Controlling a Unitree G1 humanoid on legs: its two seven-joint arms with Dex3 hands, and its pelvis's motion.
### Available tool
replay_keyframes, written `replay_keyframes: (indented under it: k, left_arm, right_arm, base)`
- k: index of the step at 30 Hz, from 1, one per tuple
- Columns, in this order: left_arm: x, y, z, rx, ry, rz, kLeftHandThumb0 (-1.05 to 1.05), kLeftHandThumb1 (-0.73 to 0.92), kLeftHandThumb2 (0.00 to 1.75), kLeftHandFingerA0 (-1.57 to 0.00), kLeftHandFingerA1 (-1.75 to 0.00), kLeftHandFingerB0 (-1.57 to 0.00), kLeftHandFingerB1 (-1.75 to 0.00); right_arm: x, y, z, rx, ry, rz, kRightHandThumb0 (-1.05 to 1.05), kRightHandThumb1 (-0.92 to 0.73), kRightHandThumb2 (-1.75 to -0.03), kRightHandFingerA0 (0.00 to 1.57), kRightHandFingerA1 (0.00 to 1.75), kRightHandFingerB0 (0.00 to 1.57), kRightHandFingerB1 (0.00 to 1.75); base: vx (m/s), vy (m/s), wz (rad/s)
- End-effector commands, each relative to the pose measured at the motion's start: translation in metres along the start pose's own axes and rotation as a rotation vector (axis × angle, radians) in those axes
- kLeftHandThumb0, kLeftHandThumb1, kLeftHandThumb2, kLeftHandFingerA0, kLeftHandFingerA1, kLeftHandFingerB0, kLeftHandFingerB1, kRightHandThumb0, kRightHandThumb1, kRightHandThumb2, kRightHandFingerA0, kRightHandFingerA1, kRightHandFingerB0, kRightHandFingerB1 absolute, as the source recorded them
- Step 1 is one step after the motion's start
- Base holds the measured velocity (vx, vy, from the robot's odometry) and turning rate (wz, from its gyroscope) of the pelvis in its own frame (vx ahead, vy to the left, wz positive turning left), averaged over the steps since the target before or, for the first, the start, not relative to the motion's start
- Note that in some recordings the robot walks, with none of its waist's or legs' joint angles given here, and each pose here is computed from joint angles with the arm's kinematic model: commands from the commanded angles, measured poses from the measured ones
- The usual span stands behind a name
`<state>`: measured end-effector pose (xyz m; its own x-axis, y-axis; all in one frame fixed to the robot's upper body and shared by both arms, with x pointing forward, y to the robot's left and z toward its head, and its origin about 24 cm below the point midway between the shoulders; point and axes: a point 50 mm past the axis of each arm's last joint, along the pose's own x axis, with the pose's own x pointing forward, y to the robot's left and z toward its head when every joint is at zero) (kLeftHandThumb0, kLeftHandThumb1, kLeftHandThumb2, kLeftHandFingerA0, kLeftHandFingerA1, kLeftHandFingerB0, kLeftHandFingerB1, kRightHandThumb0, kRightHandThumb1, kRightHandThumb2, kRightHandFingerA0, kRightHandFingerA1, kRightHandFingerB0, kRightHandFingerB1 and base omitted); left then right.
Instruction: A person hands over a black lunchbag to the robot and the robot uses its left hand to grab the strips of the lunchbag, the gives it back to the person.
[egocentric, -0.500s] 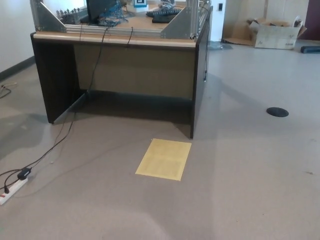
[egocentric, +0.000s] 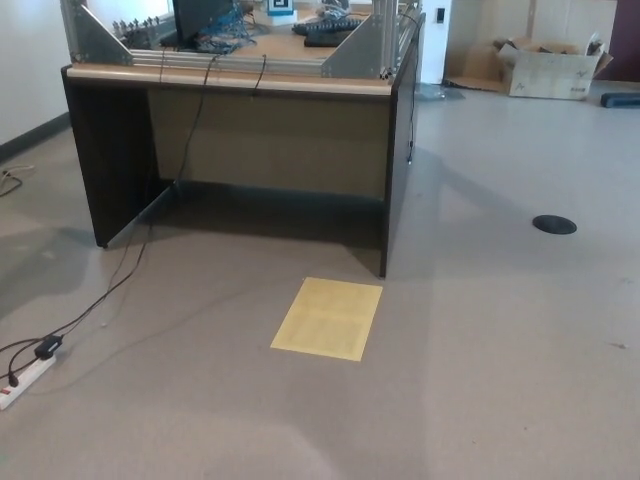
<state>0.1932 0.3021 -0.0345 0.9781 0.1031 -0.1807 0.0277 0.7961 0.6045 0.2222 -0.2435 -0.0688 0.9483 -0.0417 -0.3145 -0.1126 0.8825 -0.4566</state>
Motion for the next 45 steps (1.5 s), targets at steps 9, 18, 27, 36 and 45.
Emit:
replay_keyframes:
  k: [9,18,27,36,45]
  left_arm:
    - [0.024,0.061,0.102,0.039,-0.459,0.06,-0.35,0.29,0.89,0.0,-0.48,0.0,-0.47]
    - [0.017,0.1,0.215,0.215,-0.776,0.067,-0.7,0.44,0.85,0.0,-0.24,-0.1,-0.26]
    - [-0.003,0.121,0.337,0.337,-1.098,0.094,-0.72,0.46,0.83,-0.04,-0.18,-0.06,-0.21]
    - [-0.017,0.1,0.406,0.327,-1.223,0.066,-0.71,0.44,0.85,0.0,-0.16,-0.06,-0.2]
    - [-0.016,0.055,0.441,0.348,-1.233,0.008,-0.79,0.5,0.88,-0.02,-0.11,-0.06,-0.14]
  right_arm:
    - [0.005,-0.014,0.012,-0.003,-0.104,-0.057,-0.68,-0.79,-0.64,0.43,0.42,0.36,0.39]
    - [0.008,-0.012,0.016,-0.011,-0.115,-0.055,-0.67,-0.79,-0.64,0.44,0.43,0.37,0.39]
    - [0.013,-0.011,0.02,-0.006,-0.11,-0.052,-0.7,-0.81,-0.64,0.43,0.4,0.4,0.38]
    - [0.015,-0.012,0.022,-0.022,-0.108,-0.04,-0.68,-0.79,-0.64,0.46,0.41,0.4,0.38]
    - [0.008,-0.003,0.016,-0.023,-0.106,-0.012,-0.65,-0.77,-0.63,0.44,0.41,0.37,0.37]
  base:
    - [0.0,0.0,0.0]
    - [0.0,0.0,0.0]
    - [0.0,0.0,0.0]
    - [0.0,0.0,0.0]
    - [0.0,0.0,0.0]
